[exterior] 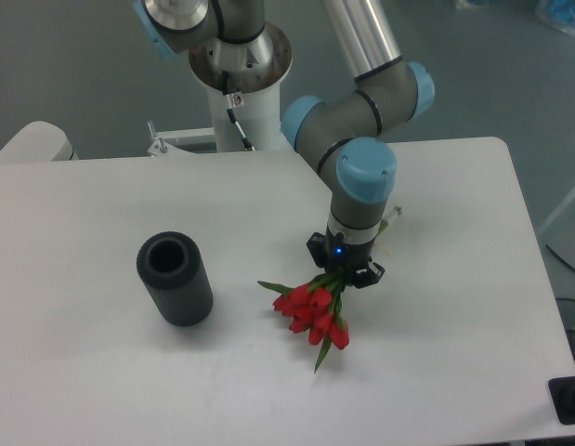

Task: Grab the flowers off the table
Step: 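Lift the tulip bundle up and carry it toward the black vase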

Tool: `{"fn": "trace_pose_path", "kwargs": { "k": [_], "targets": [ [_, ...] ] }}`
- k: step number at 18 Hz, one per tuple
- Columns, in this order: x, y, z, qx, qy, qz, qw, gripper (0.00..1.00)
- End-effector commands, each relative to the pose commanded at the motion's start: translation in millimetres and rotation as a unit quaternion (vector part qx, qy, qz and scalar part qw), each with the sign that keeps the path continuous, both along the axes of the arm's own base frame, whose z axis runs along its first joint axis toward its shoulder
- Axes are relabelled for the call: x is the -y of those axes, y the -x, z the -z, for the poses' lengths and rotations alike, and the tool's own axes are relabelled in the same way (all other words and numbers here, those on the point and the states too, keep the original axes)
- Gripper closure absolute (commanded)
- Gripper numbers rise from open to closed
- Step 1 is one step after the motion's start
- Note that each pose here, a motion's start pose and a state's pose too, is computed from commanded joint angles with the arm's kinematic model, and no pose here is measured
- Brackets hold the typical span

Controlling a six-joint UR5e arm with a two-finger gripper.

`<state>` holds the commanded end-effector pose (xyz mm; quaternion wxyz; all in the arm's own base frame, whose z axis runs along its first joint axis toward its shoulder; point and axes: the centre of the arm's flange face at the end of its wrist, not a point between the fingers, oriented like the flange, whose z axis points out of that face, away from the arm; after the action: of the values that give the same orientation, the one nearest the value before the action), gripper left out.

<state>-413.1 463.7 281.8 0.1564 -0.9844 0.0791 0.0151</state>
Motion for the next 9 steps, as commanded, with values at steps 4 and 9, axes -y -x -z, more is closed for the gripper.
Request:
{"fn": "trace_pose_path", "kwargs": {
  "k": [4,9],
  "targets": [
    [-9,-8,-46,0.018,-0.087,0.007,0.9960,0.75],
    [-17,-24,-86,0.047,-0.174,0.026,0.9833,0.75]
  ]
}}
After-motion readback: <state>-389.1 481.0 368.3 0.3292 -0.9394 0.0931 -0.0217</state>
